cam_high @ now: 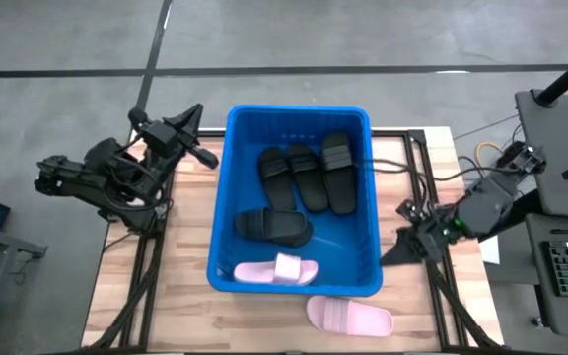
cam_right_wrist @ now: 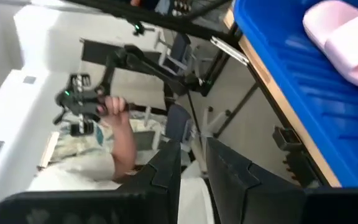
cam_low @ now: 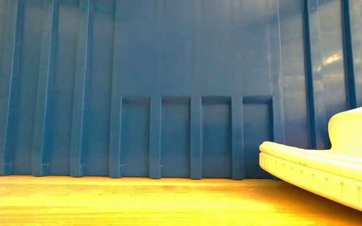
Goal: Pick and place slides into bin
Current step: Put the pink slides into the blue organizer bin
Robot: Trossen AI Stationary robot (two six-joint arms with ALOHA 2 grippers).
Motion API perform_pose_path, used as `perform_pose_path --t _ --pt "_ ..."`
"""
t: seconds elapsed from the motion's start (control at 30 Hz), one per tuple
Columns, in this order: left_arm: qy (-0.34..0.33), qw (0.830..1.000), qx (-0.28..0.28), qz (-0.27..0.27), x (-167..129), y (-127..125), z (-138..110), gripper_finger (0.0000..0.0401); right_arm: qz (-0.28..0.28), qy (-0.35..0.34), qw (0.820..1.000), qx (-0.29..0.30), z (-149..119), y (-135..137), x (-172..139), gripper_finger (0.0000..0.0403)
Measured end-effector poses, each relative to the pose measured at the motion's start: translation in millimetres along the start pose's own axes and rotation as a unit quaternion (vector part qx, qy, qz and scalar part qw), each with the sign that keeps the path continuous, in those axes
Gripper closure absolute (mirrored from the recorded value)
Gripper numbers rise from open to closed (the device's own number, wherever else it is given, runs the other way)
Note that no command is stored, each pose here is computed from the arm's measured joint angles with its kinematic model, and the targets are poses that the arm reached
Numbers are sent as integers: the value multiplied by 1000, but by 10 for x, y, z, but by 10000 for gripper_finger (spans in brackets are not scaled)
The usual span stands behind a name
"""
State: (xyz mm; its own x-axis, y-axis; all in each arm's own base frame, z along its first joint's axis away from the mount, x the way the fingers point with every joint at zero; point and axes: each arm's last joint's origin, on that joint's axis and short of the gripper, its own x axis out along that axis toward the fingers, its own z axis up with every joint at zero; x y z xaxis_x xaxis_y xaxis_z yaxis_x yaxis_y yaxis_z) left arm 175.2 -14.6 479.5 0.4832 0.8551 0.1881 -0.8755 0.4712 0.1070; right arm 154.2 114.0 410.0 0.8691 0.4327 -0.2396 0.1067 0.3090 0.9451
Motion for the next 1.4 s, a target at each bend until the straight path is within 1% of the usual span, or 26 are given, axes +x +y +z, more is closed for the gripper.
perform_pose_path --t 0.13,0.27,0.37,0.43,0.5,0.6,0.7,0.87,1.13,1.23,1.33,1.4 --pt "2 1000 8 -1 -5 6 -15 401 -27 48 998 3 -206 48 178 335" --pt "4 1000 14 -1 -4 -9 -52 401 -54 156 986 4 -584 52 455 335" --pt "6 1000 20 -3 -8 -28 -93 401 -85 193 977 -5 -860 7 667 335" --pt "7 1000 25 -4 -9 -46 -122 401 -108 190 976 -5 -995 -33 815 335" --pt "8 1000 28 -5 -8 -65 -136 401 -134 160 978 -6 -1086 -97 962 335" --pt "8 1000 30 -5 -4 -82 -142 401 -162 106 981 -33 -1223 -205 1173 335" --pt "9 999 32 -5 2 -100 -150 401 -181 93 977 -55 -1338 -276 1278 335" --pt "9 999 33 -5 3 -105 -152 401 -258 112 957 -67 -1403 -453 1268 335" --pt "8 1000 29 -4 -2 -79 -142 401 -320 115 937 -85 -1275 -478 1018 335" --pt "8 1000 27 -4 -2 -77 -141 401 -353 111 925 -91 -1231 -513 936 335" --pt "9 1000 30 -5 2 -99 -149 401 -384 108 910 -109 -1196 -558 871 335" --pt "9 999 31 -5 4 -108 -154 401 -403 93 902 -125 -1165 -588 841 335"
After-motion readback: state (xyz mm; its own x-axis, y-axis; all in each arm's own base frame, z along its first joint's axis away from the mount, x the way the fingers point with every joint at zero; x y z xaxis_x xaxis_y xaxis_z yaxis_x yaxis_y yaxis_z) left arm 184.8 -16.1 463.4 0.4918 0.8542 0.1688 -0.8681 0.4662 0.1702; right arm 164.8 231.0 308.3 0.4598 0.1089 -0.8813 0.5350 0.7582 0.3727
